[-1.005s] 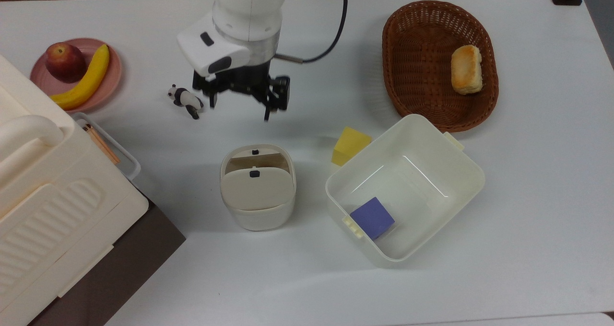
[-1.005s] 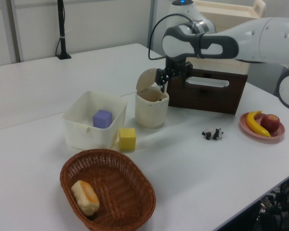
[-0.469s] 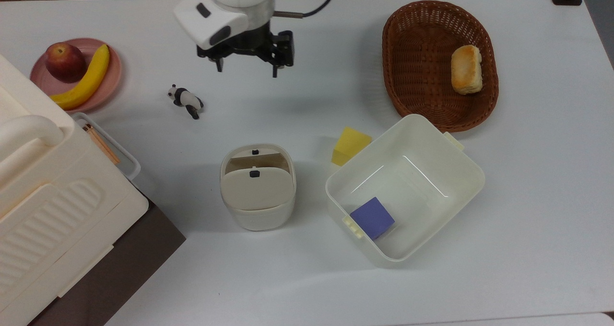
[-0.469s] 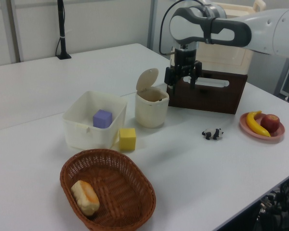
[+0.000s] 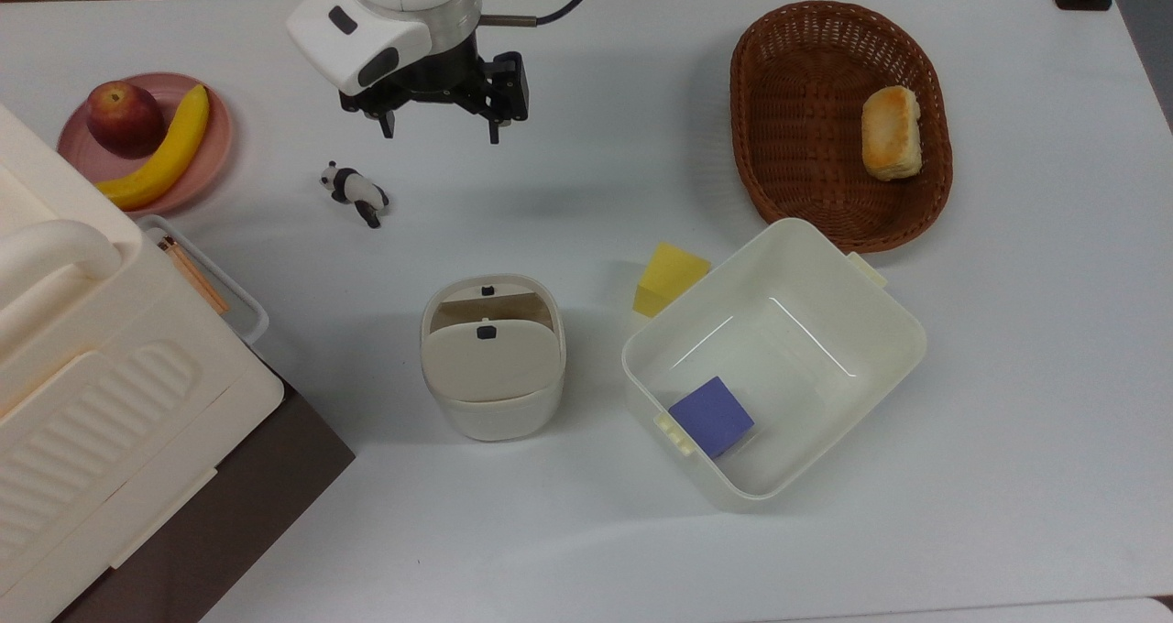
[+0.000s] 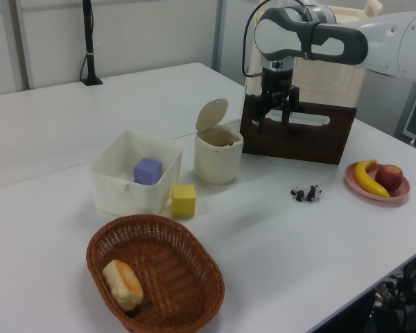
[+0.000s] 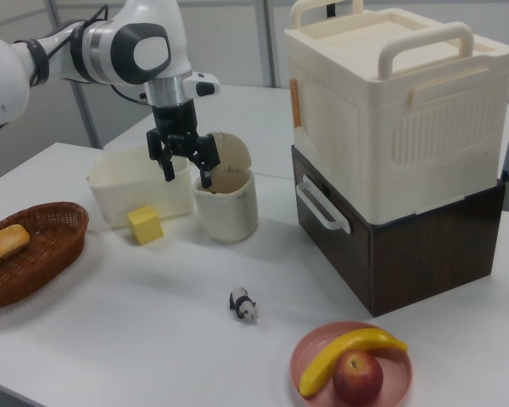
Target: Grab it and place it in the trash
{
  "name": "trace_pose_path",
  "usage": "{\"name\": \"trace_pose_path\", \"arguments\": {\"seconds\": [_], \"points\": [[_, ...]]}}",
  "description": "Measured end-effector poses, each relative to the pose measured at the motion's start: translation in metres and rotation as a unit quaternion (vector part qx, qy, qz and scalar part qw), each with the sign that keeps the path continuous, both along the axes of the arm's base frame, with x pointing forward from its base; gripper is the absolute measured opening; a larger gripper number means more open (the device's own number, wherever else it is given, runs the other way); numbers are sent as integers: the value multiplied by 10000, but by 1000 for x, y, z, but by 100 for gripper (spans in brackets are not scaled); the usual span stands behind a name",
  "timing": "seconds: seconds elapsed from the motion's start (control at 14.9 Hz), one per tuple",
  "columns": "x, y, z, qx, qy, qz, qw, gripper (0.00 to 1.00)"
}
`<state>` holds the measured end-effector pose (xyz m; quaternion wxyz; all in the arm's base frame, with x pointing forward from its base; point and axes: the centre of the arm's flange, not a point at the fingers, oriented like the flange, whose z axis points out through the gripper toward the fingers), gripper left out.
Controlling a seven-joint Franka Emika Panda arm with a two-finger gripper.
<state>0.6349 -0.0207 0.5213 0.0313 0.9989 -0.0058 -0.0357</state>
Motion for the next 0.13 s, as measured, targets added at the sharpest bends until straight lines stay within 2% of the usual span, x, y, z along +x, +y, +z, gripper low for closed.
{"name": "trace_pose_path", "arguments": {"seconds": [0.13], "points": [[0,0,0,1,0,1,10000,100]]}}
